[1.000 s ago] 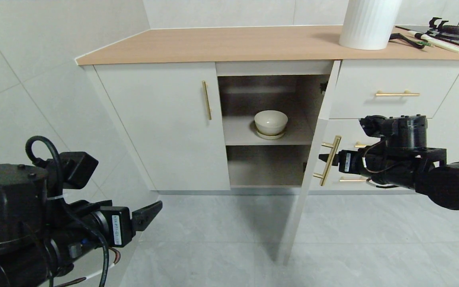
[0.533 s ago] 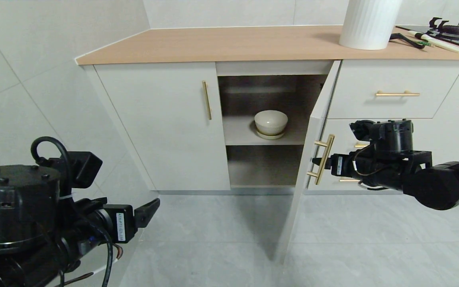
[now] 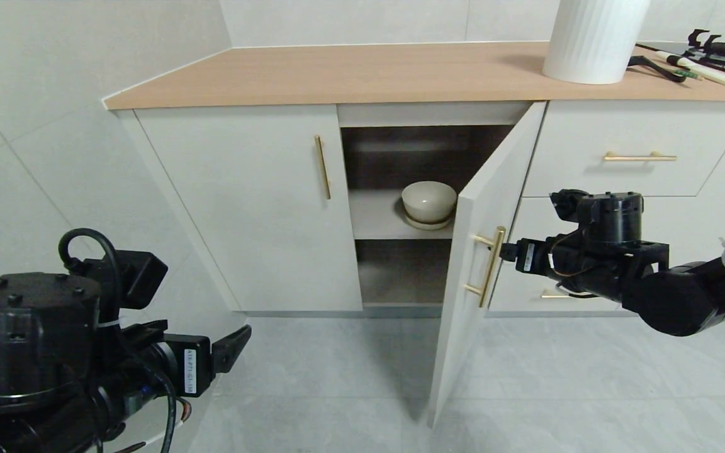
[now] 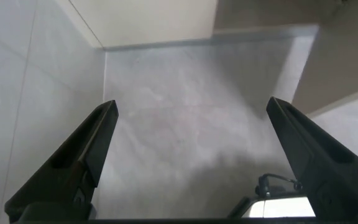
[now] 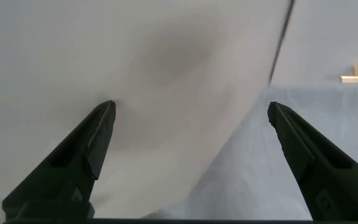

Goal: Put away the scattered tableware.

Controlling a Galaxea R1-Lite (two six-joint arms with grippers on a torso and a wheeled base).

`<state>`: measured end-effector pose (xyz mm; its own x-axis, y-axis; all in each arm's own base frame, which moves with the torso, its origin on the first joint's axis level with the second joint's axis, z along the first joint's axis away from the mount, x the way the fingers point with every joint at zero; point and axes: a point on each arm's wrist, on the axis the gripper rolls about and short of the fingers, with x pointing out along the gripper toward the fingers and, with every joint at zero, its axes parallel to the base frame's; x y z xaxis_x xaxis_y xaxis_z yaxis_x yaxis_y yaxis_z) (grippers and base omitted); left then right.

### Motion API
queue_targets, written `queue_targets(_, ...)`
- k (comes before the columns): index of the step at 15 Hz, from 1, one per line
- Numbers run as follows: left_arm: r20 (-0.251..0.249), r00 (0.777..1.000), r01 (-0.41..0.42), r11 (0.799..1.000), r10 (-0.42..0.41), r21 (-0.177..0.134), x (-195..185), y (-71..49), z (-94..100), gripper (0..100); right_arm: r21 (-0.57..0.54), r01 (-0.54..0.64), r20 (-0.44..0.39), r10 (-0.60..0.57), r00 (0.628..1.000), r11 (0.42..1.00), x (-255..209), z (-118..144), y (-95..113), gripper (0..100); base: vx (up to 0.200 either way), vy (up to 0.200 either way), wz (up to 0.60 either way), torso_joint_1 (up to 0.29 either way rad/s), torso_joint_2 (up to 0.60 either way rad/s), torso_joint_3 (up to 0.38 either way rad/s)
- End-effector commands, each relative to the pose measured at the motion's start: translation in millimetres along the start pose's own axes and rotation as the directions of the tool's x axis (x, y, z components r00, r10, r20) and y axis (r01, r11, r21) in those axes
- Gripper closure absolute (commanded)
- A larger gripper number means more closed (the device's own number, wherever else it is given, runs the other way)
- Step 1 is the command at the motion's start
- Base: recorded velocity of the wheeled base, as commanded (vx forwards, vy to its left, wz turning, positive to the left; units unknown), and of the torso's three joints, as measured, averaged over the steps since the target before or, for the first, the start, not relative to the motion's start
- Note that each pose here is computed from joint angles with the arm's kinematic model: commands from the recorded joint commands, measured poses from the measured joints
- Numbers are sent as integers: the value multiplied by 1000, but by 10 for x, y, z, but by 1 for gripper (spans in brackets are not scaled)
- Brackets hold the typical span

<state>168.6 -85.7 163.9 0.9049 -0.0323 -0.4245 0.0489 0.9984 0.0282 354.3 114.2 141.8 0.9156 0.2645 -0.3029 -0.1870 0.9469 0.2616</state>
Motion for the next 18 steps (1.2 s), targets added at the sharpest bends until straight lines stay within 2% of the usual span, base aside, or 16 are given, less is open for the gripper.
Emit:
queue_targets(1,0,1000,-1,1000,1,-1,6,-2,3,0,-4,11,-8,-11,1000,1000,110,-125,54,0,200,0,0,-2,2,-2)
queue_targets(4,-3,1000,-3,1000,3,3,9,-3,-3,0,-4,38,27,-38,999,999,246,-212,116,0,200,0,0,1,4,4)
queue_targets(7,-3,999,-54,998,54,43,22,6,-20,0,21,72,59,-73,996,997,334,-209,120,0,67,0,0,2,1,1)
queue_targets(12,-9,998,-55,997,55,45,38,0,-29,0,86,103,109,-112,988,991,396,-123,139,0,0,0,0,0,0,0)
queue_targets(15,-13,998,-57,997,58,47,43,3,-36,0,144,188,202,-215,955,971,596,-68,144,0,0,0,0,0,0,0)
queue_targets(18,-12,998,-57,997,57,46,42,2,-32,0,167,234,236,-269,934,958,736,-77,84,0,0,0,0,0,0,0)
